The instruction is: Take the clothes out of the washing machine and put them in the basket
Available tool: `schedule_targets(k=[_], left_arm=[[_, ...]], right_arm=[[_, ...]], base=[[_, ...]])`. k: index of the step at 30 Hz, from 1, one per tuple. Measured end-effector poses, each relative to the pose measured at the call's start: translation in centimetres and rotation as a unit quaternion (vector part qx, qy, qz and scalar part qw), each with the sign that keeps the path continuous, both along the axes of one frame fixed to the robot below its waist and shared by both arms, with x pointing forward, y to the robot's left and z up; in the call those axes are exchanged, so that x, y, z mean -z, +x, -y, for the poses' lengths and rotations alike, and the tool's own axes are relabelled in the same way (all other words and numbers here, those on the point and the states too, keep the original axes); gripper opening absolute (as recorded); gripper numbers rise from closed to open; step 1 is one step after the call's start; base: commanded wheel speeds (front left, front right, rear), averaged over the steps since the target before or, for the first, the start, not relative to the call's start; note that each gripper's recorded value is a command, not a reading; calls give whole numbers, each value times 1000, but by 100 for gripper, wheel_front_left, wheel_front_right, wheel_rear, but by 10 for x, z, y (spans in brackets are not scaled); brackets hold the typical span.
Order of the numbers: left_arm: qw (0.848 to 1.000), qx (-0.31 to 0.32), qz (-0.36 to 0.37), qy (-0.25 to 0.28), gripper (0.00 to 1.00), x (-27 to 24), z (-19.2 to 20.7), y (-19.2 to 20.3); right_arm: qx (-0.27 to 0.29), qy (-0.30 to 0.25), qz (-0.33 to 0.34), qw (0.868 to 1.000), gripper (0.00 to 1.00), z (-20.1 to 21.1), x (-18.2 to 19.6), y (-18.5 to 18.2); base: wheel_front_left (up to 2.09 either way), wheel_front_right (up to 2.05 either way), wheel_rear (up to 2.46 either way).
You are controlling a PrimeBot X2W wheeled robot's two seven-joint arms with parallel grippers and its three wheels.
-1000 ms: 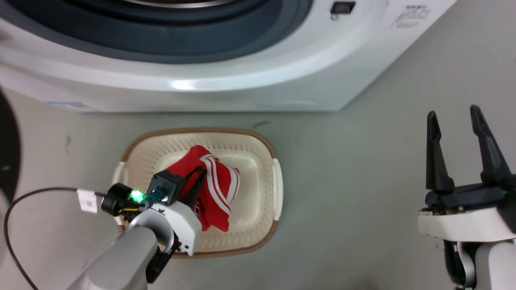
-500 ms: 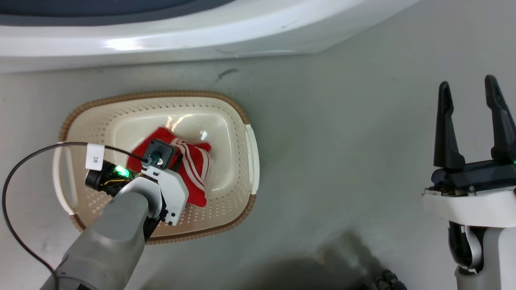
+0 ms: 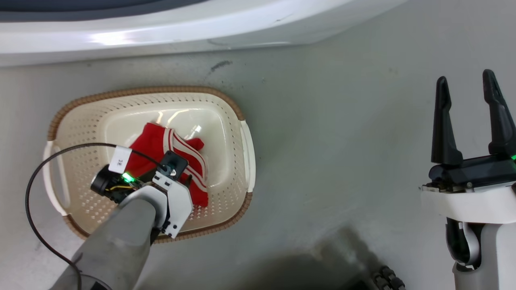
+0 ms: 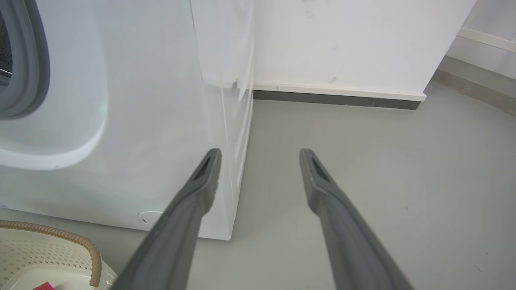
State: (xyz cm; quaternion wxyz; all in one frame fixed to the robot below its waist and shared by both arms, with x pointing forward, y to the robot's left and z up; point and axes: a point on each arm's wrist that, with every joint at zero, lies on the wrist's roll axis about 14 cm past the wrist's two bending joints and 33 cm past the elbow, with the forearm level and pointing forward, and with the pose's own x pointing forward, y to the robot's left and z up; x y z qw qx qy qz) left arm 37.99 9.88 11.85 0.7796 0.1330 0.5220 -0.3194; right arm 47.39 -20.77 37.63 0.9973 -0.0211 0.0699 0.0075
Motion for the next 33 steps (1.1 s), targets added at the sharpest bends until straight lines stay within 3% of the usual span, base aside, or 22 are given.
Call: schedule_targets(k=[6,10,20,28,31,32,33], left_arm=[[999,-20,32,-14,100,-25,1,0],[996,-65,62,-27,100,-49,3,4],[966,-144,200,-79,100,-134,4,32],[901,-231,348,-117,100,-231,-21,57],[868,-263,401,-129,100,-268,-33,64],[868,-263,401,-129,100,-268,-33,64],[842,-282,439,-135,100,-295,-43,68]], right_arm=[[-13,5,17,1000,100,-10,-18,-2],[-23,7,29,999,100,-18,-33,-8],[-37,12,59,997,100,-30,-73,-32],[-51,16,91,994,100,-41,-104,-51],[-52,18,103,993,100,-42,-114,-55],[-52,18,103,993,100,-42,-114,-55],[-52,20,110,992,100,-42,-119,-58]], base=[[0,0,0],[0,0,0],[0,0,0],[0,0,0],[0,0,0],[0,0,0],[0,0,0]])
